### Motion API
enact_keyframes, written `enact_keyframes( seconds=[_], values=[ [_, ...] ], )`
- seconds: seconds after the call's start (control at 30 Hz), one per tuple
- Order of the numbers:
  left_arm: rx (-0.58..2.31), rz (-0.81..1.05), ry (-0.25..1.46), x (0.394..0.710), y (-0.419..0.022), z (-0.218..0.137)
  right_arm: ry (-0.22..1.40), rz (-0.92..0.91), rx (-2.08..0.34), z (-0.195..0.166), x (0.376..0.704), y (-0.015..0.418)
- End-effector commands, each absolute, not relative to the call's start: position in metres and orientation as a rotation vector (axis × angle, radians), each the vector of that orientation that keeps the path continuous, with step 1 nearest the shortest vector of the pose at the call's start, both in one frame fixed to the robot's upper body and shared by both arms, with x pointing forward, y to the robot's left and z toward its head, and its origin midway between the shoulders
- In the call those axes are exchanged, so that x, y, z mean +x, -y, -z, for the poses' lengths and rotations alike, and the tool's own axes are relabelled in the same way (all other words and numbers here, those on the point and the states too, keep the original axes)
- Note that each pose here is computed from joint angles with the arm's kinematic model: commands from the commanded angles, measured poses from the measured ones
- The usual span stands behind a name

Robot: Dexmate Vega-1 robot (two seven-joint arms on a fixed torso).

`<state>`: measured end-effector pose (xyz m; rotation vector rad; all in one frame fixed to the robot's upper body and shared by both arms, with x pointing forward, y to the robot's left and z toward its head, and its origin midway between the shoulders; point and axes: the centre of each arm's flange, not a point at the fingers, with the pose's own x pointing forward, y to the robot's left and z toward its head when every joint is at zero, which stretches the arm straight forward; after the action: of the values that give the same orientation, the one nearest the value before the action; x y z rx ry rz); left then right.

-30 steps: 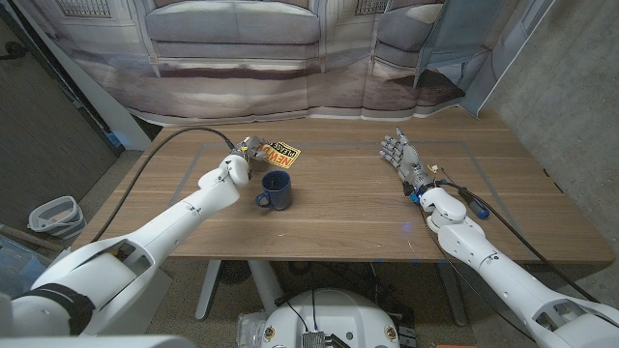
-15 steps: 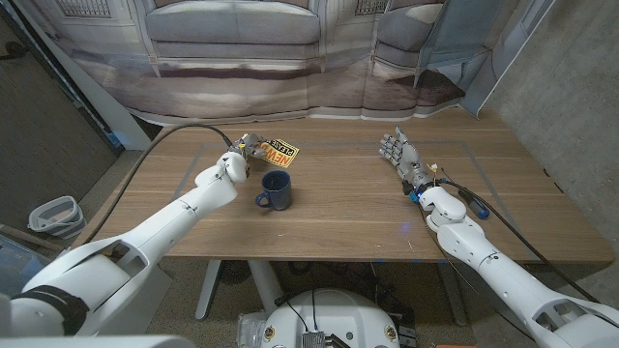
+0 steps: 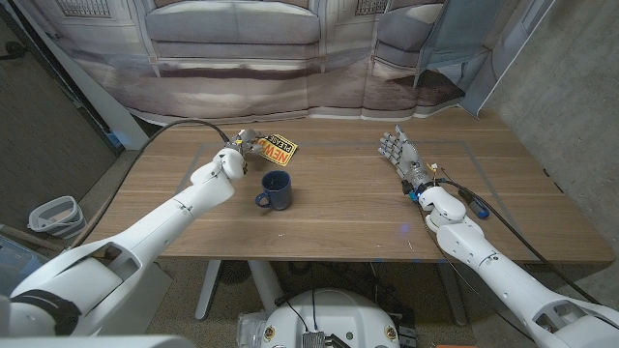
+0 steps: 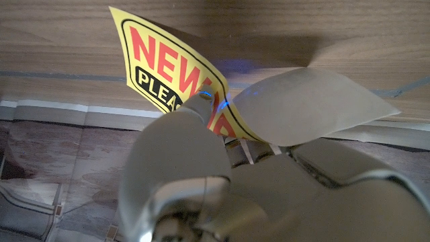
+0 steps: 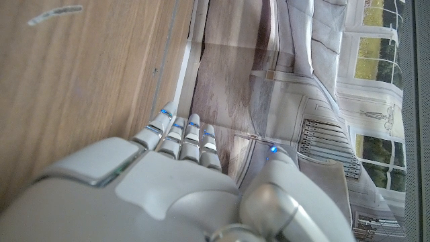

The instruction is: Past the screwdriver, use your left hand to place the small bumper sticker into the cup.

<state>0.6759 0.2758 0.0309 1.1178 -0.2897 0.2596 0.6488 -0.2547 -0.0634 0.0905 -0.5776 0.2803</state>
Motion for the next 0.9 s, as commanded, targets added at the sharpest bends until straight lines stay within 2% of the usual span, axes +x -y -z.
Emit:
enact_keyframes(
  seconds=[0.03, 0.9],
  values=[
    [1.112, -0.284, 0.331, 0.669, -0.276, -0.038, 0.586, -0.279, 0.094, 0.06, 0.65, 0.254],
    [1.083, -0.309, 0.336, 0.654, -0.286, -0.036, 0.595, -0.281, 0.089, 0.055, 0.648, 0.25]
  ],
)
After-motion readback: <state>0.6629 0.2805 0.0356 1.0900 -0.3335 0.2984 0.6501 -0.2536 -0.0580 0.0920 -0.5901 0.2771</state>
